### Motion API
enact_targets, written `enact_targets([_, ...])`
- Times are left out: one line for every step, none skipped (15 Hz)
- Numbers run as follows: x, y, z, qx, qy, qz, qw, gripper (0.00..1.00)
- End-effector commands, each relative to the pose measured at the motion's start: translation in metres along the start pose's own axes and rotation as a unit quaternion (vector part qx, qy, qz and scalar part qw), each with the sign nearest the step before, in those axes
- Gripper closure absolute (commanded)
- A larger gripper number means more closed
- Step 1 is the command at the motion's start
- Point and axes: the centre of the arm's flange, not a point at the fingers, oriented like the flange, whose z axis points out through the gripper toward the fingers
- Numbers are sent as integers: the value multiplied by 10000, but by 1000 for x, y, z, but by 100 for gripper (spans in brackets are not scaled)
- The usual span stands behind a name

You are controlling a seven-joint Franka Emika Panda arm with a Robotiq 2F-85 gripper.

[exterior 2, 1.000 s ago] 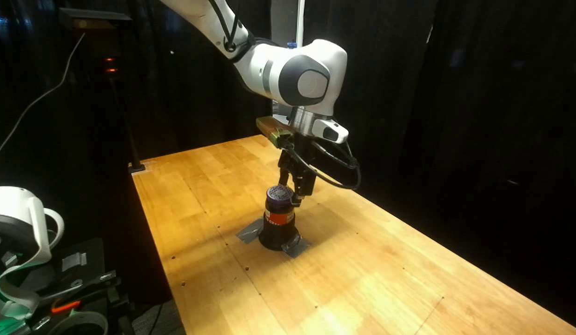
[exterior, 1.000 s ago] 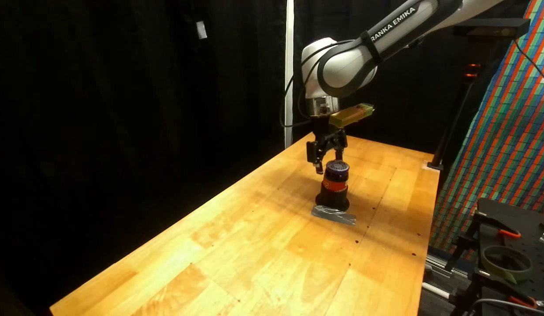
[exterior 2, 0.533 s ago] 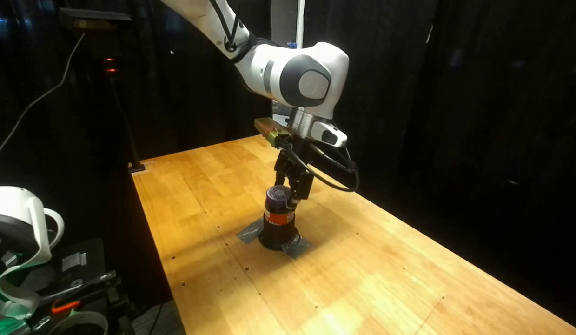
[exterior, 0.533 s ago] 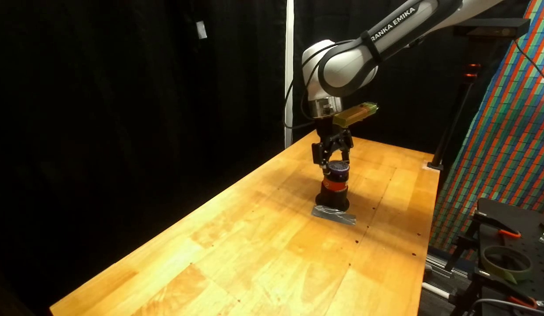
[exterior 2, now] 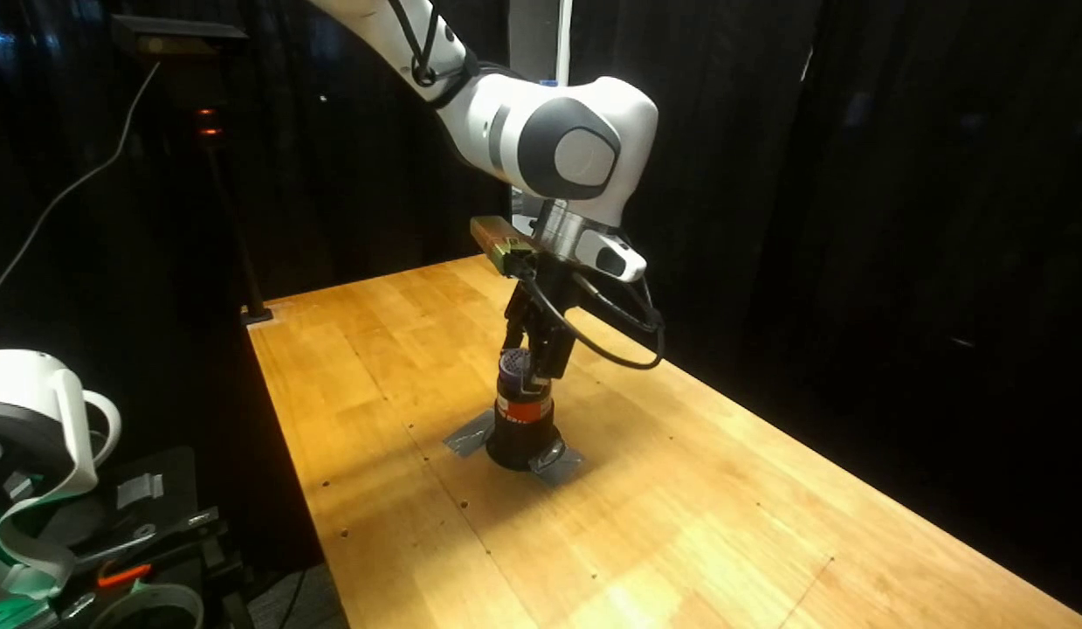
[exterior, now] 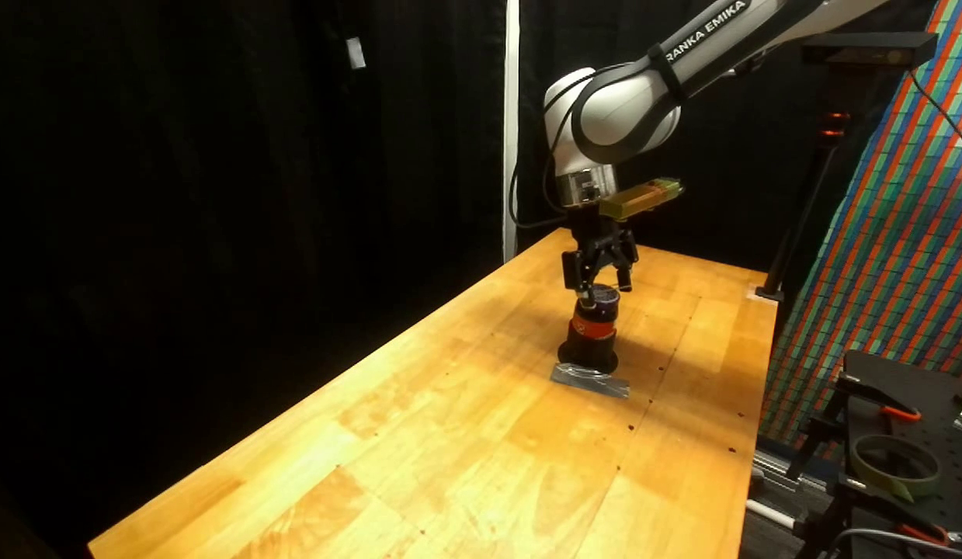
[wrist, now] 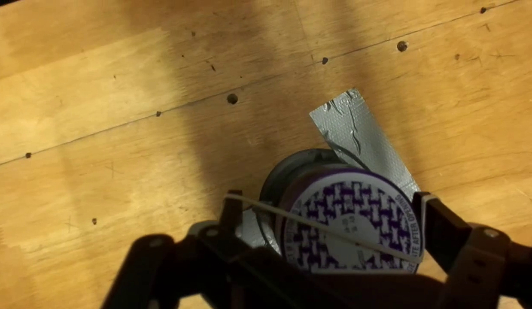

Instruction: Put the rubber band around the jar.

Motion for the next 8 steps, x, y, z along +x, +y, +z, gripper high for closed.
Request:
enact_targets([-26, 13, 10, 61, -172, -59, 9998, 0])
enact_targets([-28, 14, 10, 106, -226, -100, 9996, 0])
enact_targets([-30, 15, 11, 131, -196, -92, 9997, 0])
enact_targets([-32, 16, 12, 141, -200, -97, 9997, 0])
enact_targets([-34, 18, 13, 164, -189, -98, 9996, 0])
enact_targets([-34, 20, 14, 193, -173, -87, 9996, 0])
enact_targets([-35, 21, 13, 235, -137, -90, 9996, 0])
enact_targets([-36, 23, 13, 271, -93, -82, 9996, 0])
